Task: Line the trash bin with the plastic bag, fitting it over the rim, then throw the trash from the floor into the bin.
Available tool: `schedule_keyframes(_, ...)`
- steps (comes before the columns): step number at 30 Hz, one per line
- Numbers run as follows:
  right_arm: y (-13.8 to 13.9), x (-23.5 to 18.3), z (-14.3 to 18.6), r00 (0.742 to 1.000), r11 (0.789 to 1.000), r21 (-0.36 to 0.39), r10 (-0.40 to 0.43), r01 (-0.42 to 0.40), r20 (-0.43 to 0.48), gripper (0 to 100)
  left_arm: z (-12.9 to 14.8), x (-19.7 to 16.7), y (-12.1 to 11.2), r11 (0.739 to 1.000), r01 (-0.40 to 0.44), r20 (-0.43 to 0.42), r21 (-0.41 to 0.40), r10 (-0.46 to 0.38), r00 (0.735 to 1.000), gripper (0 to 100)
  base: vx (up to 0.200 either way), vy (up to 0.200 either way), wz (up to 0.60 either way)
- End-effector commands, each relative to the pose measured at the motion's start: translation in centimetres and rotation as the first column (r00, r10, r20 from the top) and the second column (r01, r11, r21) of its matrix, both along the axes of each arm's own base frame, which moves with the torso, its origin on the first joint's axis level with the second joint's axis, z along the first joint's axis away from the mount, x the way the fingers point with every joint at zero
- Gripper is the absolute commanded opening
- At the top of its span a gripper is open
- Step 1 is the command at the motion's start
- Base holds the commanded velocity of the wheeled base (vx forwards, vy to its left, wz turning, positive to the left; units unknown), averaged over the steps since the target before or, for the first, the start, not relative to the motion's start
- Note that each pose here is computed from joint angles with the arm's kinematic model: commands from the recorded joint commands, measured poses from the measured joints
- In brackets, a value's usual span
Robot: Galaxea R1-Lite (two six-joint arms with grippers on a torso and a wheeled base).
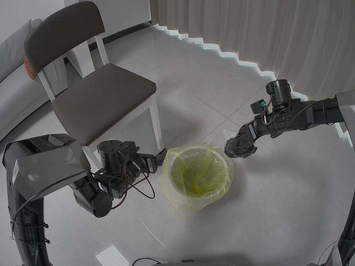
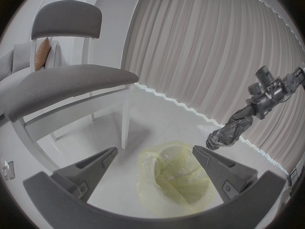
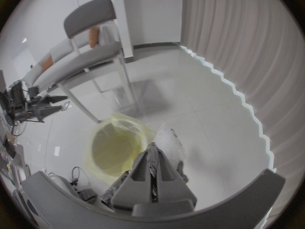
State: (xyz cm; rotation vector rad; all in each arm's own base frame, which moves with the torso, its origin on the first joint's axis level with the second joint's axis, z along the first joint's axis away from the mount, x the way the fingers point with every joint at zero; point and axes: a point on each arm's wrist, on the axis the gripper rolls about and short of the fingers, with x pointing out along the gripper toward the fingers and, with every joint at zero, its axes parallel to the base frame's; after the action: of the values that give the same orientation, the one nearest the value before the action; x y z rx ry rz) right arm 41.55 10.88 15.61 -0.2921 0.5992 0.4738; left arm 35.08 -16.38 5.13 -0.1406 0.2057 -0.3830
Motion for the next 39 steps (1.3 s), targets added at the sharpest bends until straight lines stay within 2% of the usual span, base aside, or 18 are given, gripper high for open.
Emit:
schedule_keyframes(1, 5.4, -3.7, 1.6, 0.99, 0.99, 0.039, 0.133, -0.134, 0.038, 0, -0.1, -0.4, 0.3, 1.0, -0.004, 0.009, -0.003, 0.004, 1.0, 100, 0.0, 0.0, 0.0)
schedule_keyframes(4, 8.3, -3.7, -0.3, 0.984, 0.982, 0.067, 0.174, -0.175, 0.022, 0, -0.3, -0.6, 0.4, 1.0, -0.004, 0.009, -0.003, 0.004, 1.0, 100, 0.0, 0.0, 0.0)
schedule_keyframes(10, 11.1, -3.1, -3.5, 0.977, 0.976, 0.068, 0.211, -0.209, -0.029, 0, -0.6, -1.1, 0.8, 1.0, -0.008, 0.015, -0.004, 0.008, 1.0, 100, 0.0, 0.0, 0.0)
schedule_keyframes(22, 12.4, -0.9, -7.4, 0.977, 0.979, 0.064, 0.197, -0.192, -0.082, 0, -0.8, -1.6, 1.8, 1.0, -0.026, 0.029, -0.01, 0.026, 0.999, 100, 0.0, 0.0, 0.0)
schedule_keyframes(32, 11.6, 0.0, -9.3, 0.977, 0.984, 0.039, 0.179, -0.175, -0.116, 0, -0.6, -1.7, 1.9, 1.0, -0.024, 0.04, -0.012, 0.024, 0.999, 100, 0.0, 0.0, 0.0)
schedule_keyframes(33, 11.5, 0.1, -9.5, 0.977, 0.984, 0.038, 0.175, -0.172, -0.118, 100, -0.6, -1.7, 1.9, 1.0, -0.024, 0.04, -0.012, 0.024, 0.999, 100, 0.0, 0.0, 0.0)
schedule_keyframes(39, 11.1, 0.5, -9.4, 0.981, 0.987, 0.04, 0.161, -0.157, -0.112, 100, -0.7, -1.7, 1.8, 1.0, -0.024, 0.039, -0.011, 0.024, 0.999, 100, 0.0, 0.0, 0.0)
